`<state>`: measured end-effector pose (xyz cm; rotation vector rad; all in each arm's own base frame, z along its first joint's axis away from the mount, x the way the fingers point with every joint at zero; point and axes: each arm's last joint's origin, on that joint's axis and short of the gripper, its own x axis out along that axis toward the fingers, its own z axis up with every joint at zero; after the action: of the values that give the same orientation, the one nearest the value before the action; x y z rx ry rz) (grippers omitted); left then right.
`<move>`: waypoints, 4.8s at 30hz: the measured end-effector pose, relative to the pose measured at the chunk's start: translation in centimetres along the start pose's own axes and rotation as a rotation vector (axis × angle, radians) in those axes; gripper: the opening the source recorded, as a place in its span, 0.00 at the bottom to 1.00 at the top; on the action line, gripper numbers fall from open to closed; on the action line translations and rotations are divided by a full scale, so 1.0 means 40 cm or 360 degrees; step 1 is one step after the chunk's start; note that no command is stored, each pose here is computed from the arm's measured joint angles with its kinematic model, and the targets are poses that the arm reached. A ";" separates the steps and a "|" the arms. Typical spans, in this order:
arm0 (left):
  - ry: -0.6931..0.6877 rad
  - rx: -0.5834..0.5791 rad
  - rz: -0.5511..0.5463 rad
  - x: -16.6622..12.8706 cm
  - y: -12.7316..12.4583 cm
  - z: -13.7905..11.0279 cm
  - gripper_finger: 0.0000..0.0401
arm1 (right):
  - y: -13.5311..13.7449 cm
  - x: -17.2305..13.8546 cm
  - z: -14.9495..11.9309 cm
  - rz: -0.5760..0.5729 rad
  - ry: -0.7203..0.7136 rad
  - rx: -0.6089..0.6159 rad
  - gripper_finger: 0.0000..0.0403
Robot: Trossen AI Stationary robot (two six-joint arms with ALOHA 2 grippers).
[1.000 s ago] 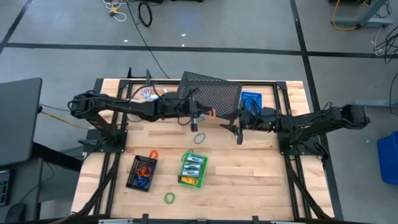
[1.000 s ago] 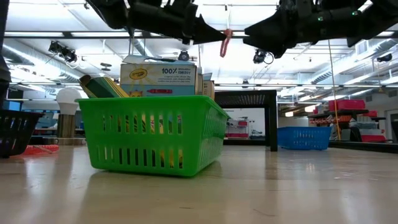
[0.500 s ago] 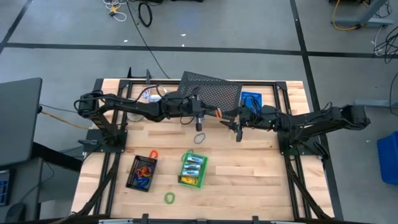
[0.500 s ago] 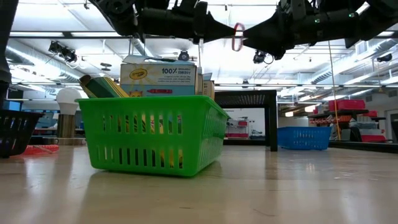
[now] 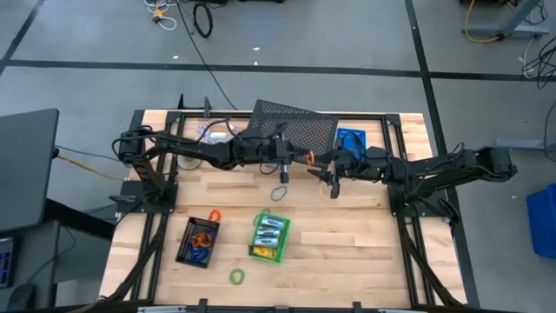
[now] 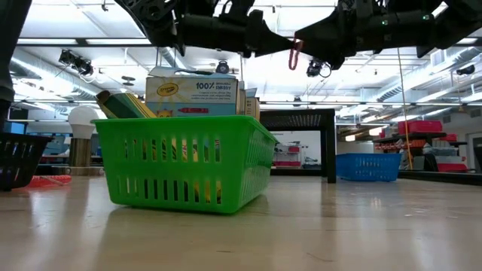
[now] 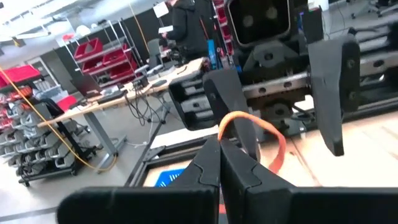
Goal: Pick & Place Office Desk Supplies
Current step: Put the orange rubberband into the blue bin, then put the blue rubberband into the blue bin
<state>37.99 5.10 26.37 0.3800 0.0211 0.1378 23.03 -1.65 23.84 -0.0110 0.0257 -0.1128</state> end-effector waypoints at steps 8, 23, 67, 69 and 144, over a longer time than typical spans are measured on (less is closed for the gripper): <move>-0.0007 0.0020 0.0004 0.003 0.000 -0.001 0.00 | 0.000 0.000 -0.003 -0.0002 0.0017 -0.0007 0.28; 0.0002 0.0046 -0.0083 0.001 -0.005 -0.004 0.03 | -0.002 0.000 -0.013 -0.0034 0.0086 -0.0053 0.01; 0.0672 0.0070 -0.0262 -0.191 0.031 0.073 0.37 | -0.058 -0.118 -0.001 -0.1045 0.0453 -0.0260 0.00; 0.0709 0.0086 -0.0208 -0.192 0.034 0.071 0.37 | -0.070 -0.128 -0.008 -0.1143 0.0504 -0.0248 0.00; 0.1151 -0.0005 -0.0208 -0.217 0.016 0.009 0.37 | -0.172 -0.110 -0.080 -0.0940 0.0759 0.0200 0.46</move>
<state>29.33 4.33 26.91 0.3084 0.7574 0.1398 17.81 -8.04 20.83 0.1350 0.4936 -0.7057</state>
